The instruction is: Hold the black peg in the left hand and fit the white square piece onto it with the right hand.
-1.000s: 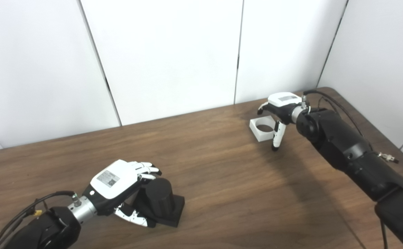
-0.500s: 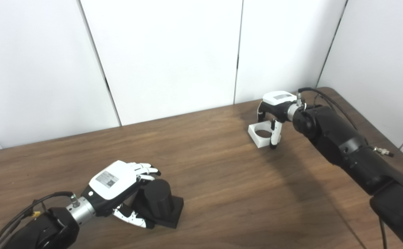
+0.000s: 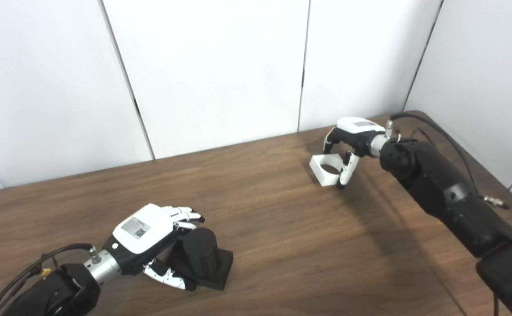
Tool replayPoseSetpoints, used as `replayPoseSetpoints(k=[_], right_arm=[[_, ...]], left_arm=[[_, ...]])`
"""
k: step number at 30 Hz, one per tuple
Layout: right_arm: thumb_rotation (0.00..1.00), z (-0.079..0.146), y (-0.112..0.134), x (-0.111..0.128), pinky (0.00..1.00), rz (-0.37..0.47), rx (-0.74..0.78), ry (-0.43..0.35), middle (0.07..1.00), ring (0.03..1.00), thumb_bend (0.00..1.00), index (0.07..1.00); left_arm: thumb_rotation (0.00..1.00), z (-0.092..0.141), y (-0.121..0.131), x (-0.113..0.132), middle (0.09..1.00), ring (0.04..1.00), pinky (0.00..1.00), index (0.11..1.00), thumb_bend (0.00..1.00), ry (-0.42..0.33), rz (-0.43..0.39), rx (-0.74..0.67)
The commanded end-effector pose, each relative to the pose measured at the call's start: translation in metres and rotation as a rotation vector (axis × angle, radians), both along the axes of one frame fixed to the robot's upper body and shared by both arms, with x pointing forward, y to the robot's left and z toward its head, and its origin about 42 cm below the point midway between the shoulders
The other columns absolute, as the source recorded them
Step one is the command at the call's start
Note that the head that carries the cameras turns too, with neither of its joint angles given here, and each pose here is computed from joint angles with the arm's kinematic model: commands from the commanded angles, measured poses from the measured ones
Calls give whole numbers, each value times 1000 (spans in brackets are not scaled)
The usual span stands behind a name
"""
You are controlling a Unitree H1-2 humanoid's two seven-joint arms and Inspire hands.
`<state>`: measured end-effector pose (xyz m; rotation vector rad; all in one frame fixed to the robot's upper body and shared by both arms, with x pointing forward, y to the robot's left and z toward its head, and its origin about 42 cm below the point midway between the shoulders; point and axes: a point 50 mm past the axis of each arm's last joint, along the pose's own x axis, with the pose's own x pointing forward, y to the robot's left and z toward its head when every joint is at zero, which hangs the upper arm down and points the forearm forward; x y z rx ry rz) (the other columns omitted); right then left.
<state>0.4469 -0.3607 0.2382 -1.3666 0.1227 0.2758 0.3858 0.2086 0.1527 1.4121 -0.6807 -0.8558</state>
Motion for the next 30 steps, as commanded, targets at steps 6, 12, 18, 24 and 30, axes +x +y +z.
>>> replayPoseSetpoints(k=[6, 12, 18, 24, 30], right_arm=[[131, 63, 8, -14, 752, 119, 2, -200, 767, 837, 518, 482], [132, 74, 14, -29, 742, 171, -3, -231, 765, 836, 518, 482], [130, 82, 24, -43, 743, 217, 16, -248, 772, 850, 518, 481], [127, 90, 42, -53, 713, 315, 53, -271, 773, 838, 519, 480], [125, 98, 65, -63, 721, 418, 74, -296, 766, 822, 518, 480]], left_arm=[[71, -37, 25, -15, 827, 844, 723, 493, 523, 87, 41, 198], [72, -38, 16, -16, 839, 861, 740, 493, 523, 93, 54, 200], [76, -37, 4, -16, 857, 884, 768, 494, 522, 91, 61, 212], [77, -37, -3, -14, 855, 887, 768, 494, 522, 84, 62, 183], [78, -35, -8, -12, 847, 882, 739, 494, 521, 72, 63, 184]])
